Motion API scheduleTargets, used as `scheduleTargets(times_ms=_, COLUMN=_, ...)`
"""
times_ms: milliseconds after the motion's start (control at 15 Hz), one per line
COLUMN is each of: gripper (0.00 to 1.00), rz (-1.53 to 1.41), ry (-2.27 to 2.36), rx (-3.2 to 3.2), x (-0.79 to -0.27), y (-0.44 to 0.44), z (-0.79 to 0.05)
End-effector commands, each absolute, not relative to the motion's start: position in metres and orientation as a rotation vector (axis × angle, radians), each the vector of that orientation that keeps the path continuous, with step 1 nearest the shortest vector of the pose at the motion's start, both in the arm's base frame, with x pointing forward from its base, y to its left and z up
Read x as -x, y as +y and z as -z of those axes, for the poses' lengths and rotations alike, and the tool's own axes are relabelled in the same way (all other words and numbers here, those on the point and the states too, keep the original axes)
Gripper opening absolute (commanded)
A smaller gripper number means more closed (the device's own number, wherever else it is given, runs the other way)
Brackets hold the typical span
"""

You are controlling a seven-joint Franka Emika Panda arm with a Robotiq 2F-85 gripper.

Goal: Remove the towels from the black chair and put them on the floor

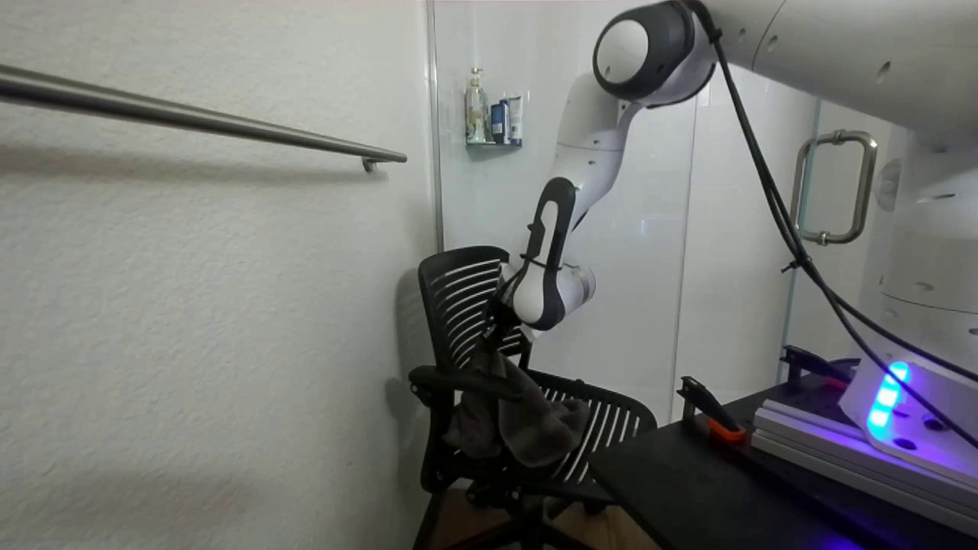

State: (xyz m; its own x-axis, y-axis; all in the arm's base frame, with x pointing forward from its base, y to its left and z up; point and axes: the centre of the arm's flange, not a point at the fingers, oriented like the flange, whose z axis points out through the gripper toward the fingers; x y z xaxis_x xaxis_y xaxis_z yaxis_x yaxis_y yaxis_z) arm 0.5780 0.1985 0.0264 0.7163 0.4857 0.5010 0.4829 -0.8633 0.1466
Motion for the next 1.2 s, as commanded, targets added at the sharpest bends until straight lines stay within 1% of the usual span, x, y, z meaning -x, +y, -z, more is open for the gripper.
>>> scheduleTargets(times_ms=0, gripper=0.01, rz=-0.891, ry=0.884, rx=-2.701, x=-0.543, y=0.209, z=-0.112)
scheduleTargets(times_ms=333, gripper=0.01, rz=-1.057, ry=1.018, rx=-2.406, x=-0.523, y=0.252, z=-0.214)
scheduleTargets(times_ms=667, gripper=0.01, rz=-1.252, ry=1.102, rx=-2.112, x=-0.494, y=0.303, z=-0.298)
scheduleTargets(times_ms=800, gripper=0.01, rz=-1.248, ry=1.023, rx=-2.17, x=-0.477, y=0.324, z=-0.335)
scheduleTargets(times_ms=933, gripper=0.01, rz=-1.228, ry=0.917, rx=-2.215, x=-0.45, y=0.325, z=-0.359)
scheduleTargets(times_ms=1000, gripper=0.05, rz=-1.28, ry=0.978, rx=-2.22, x=-0.503, y=0.318, z=-0.33)
scheduleTargets(times_ms=1133, gripper=0.05, rz=-1.275, ry=0.943, rx=-2.236, x=-0.486, y=0.319, z=-0.341)
